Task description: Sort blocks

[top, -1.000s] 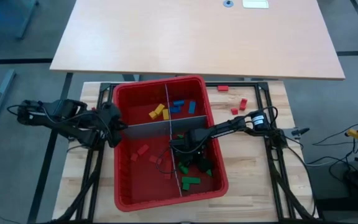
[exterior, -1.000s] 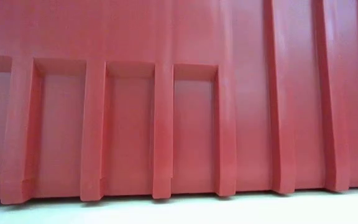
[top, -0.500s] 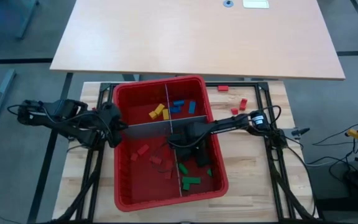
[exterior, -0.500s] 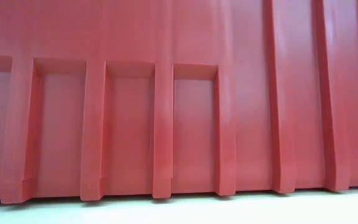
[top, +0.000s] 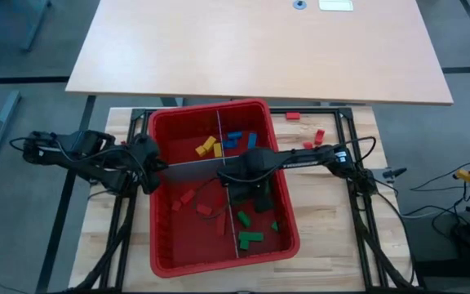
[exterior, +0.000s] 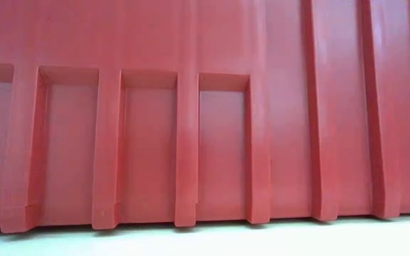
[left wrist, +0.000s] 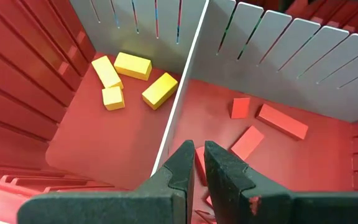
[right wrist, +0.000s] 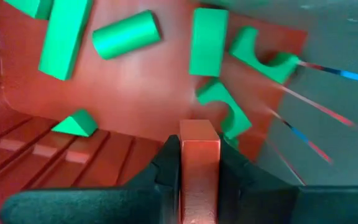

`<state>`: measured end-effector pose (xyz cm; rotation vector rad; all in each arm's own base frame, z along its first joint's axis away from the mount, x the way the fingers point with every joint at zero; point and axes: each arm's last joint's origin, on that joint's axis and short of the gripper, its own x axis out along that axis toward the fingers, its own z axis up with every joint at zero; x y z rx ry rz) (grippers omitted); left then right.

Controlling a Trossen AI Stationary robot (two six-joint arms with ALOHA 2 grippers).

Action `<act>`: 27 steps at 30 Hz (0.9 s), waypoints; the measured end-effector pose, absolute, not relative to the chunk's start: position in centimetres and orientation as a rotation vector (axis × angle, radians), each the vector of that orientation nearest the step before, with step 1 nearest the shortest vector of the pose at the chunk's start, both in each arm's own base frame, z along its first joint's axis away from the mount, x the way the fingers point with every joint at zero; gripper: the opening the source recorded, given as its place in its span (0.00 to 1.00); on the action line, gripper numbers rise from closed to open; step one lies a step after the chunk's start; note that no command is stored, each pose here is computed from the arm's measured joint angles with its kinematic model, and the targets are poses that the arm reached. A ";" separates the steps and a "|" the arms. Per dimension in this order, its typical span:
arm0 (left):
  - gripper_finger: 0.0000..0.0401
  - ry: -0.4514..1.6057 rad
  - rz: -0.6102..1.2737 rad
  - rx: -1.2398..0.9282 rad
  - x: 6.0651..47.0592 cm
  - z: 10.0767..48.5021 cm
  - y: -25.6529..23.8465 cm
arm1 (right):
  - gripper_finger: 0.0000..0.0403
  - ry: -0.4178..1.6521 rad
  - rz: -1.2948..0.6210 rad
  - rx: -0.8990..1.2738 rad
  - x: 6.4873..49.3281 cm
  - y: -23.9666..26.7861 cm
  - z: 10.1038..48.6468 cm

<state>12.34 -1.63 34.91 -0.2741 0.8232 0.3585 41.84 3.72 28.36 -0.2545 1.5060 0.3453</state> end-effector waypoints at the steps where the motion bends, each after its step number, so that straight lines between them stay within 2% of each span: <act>1: 0.06 0.824 0.358 -0.272 12.3 34.9 -1.6 | 0.10 1.505 0.332 -0.257 41.8 3.7 28.8; 11: 0.06 0.828 0.347 -0.249 12.3 34.9 -1.6 | 0.10 1.306 0.207 -0.179 41.0 3.2 34.4; 20: 0.06 0.798 0.328 -0.237 12.6 35.1 -1.7 | 0.10 1.131 0.138 -0.106 40.4 2.4 37.5; 27: 0.06 0.682 0.267 -0.208 15.6 35.6 -2.3 | 0.10 0.962 0.162 -0.069 40.9 2.6 39.1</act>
